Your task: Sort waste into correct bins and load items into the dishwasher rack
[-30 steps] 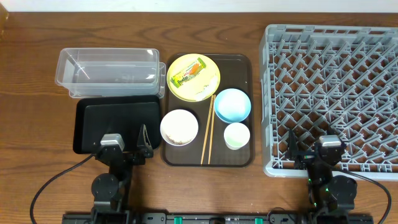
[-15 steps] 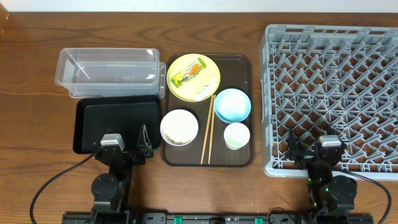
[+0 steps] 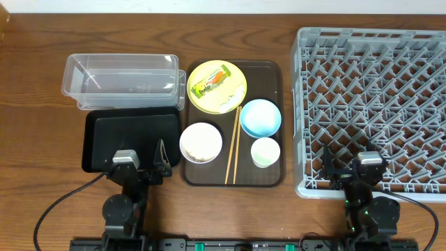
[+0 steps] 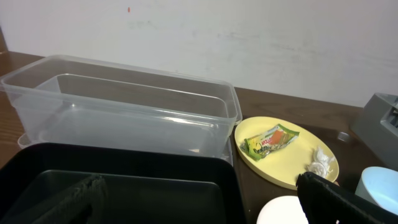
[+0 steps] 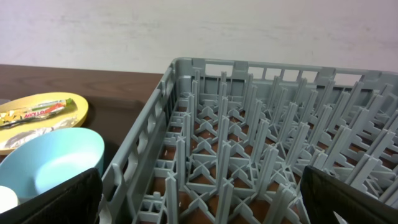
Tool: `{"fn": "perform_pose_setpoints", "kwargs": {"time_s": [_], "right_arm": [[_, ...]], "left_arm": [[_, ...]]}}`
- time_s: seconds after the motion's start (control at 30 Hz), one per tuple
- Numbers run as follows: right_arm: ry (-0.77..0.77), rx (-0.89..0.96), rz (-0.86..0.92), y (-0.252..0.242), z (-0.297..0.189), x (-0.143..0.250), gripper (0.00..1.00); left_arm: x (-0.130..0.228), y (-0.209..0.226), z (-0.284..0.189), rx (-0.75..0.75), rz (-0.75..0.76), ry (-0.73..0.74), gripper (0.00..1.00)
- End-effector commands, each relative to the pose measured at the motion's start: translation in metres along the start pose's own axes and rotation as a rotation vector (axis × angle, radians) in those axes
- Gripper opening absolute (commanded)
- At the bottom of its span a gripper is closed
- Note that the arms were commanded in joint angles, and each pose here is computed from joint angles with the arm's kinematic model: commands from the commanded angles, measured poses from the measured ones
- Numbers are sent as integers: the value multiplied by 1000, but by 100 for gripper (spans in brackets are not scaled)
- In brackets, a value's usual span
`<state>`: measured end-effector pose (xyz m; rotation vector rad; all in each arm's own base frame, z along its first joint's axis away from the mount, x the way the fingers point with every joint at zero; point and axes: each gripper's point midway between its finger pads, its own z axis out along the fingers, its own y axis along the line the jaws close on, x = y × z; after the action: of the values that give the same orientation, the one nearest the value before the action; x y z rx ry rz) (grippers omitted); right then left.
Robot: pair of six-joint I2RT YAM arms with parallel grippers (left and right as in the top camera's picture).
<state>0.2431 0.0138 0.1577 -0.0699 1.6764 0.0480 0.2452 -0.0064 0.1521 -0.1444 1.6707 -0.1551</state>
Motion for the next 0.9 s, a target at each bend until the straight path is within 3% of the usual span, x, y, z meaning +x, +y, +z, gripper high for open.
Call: {"fn": "perform_pose_setpoints", "kwargs": {"time_s": [0.0, 0.67, 0.87], "right_arm": [[-2, -18, -17, 4, 0, 1, 99], [-15, -18, 14, 4, 0, -2, 99], [7, -13, 70, 3, -3, -6, 99]], "left_arm": [[15, 8, 0, -36, 19, 46, 100], [15, 8, 0, -36, 17, 46, 100], [18, 8, 1, -42, -79, 61, 100]]}}
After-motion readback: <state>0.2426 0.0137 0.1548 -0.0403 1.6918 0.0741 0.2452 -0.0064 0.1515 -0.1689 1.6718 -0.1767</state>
